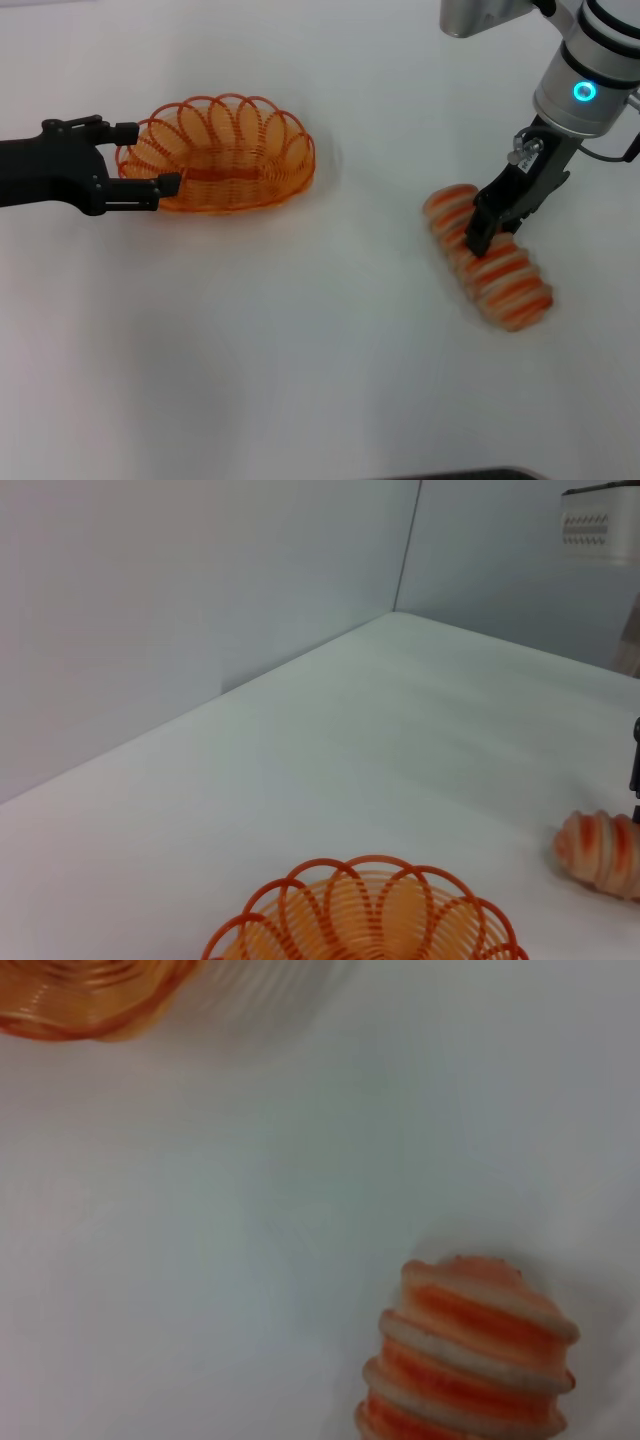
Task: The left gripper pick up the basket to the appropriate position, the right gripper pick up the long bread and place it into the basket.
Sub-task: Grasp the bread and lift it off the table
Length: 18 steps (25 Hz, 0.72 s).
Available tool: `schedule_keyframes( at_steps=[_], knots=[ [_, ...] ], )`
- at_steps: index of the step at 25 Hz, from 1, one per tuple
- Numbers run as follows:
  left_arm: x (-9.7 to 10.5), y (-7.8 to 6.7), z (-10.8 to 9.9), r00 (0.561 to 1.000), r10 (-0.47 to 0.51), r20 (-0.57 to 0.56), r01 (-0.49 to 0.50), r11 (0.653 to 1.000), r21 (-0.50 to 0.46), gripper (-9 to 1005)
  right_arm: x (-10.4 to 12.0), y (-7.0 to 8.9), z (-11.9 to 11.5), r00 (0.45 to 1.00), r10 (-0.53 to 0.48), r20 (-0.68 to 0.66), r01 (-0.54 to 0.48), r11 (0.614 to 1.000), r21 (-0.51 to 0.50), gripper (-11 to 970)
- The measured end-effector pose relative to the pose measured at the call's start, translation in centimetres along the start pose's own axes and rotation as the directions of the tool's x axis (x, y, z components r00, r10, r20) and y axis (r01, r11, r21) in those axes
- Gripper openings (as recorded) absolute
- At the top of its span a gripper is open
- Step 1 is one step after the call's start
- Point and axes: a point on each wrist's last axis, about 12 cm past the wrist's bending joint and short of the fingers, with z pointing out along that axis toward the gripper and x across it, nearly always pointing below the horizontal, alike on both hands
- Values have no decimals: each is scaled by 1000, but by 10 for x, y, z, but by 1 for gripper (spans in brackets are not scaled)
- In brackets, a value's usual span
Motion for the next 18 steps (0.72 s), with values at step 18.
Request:
schedule_keyframes(
  at_steps=[18],
  knots=[
    [0, 2, 1, 1000, 4, -11, -4, 1000, -11, 900, 2, -2, -4, 1000, -10, 2, 10, 1000, 0, 366]
  ],
)
